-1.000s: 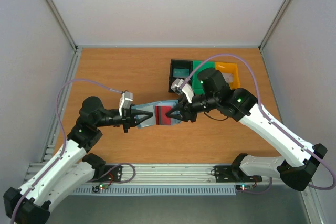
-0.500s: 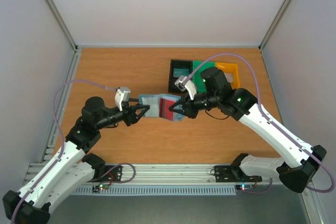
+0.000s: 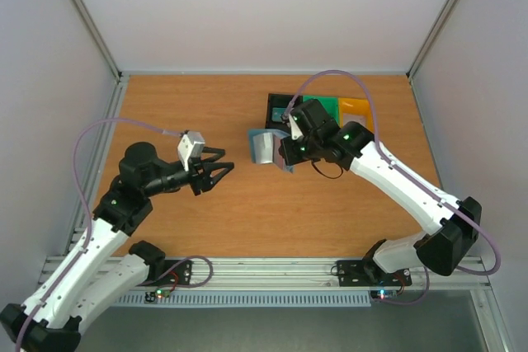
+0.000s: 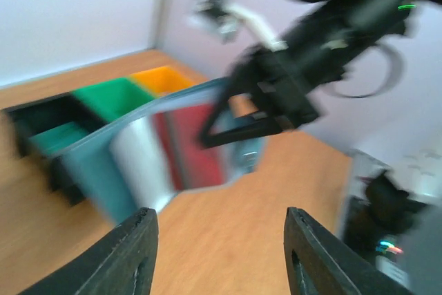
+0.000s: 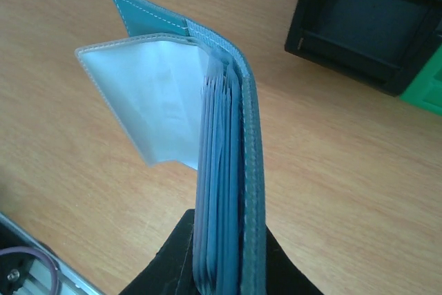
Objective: Take the credit cards out of the card holder
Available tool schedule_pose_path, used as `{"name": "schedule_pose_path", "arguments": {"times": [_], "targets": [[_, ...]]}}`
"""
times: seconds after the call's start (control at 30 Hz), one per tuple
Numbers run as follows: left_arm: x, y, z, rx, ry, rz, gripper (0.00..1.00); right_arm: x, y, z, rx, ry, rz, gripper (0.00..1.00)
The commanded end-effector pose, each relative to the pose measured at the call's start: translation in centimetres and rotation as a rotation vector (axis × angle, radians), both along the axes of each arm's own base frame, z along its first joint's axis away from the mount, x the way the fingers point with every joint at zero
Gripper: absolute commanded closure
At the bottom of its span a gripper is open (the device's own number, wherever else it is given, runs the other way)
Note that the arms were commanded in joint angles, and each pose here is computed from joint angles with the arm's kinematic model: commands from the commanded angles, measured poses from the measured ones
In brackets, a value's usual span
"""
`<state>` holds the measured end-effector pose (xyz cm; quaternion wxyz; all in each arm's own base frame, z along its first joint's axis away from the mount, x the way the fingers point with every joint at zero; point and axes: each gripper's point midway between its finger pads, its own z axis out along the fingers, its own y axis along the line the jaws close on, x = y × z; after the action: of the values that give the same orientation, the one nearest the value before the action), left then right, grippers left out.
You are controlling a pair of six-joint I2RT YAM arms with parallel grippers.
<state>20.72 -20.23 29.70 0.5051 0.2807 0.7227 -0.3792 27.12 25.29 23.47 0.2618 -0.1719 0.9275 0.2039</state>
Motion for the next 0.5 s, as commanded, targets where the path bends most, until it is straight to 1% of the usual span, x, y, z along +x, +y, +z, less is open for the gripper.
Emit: {"name": "schedule_pose_path", "arguments": {"times": [0.0,0.03,0.1,0.23,0.4,0.47], "targets": [[-5.3,-4.2,3.6,-0.212,0.041,-0.428,0.5,-0.7,2.6,3.5,0.072,-0.101,0.089,0.99],[-5.1,-4.8,3.3,-0.245,0.123,-0.425,0.51,-1.5,3.6,3.9,0.11,-0.102,0.154,0.99],[-3.9,-5.5,2.3,-0.26,0.211,-0.364,0.52,-2.9,4.9,4.6,0.177,-0.122,0.28,0.99],[-2.7,-5.8,1.5,-0.239,0.198,-0.299,0.54,-5.0,5.4,5.5,0.24,-0.154,0.414,0.99],[-3.1,-5.6,0.1,-0.208,0.242,-0.281,0.55,-7.9,6.5,7.6,0.354,-0.181,0.602,0.99],[-2.8,-5.1,-0.9,-0.172,0.255,-0.238,0.55,-8.8,6.5,8.3,0.38,-0.207,0.662,0.99]]}}
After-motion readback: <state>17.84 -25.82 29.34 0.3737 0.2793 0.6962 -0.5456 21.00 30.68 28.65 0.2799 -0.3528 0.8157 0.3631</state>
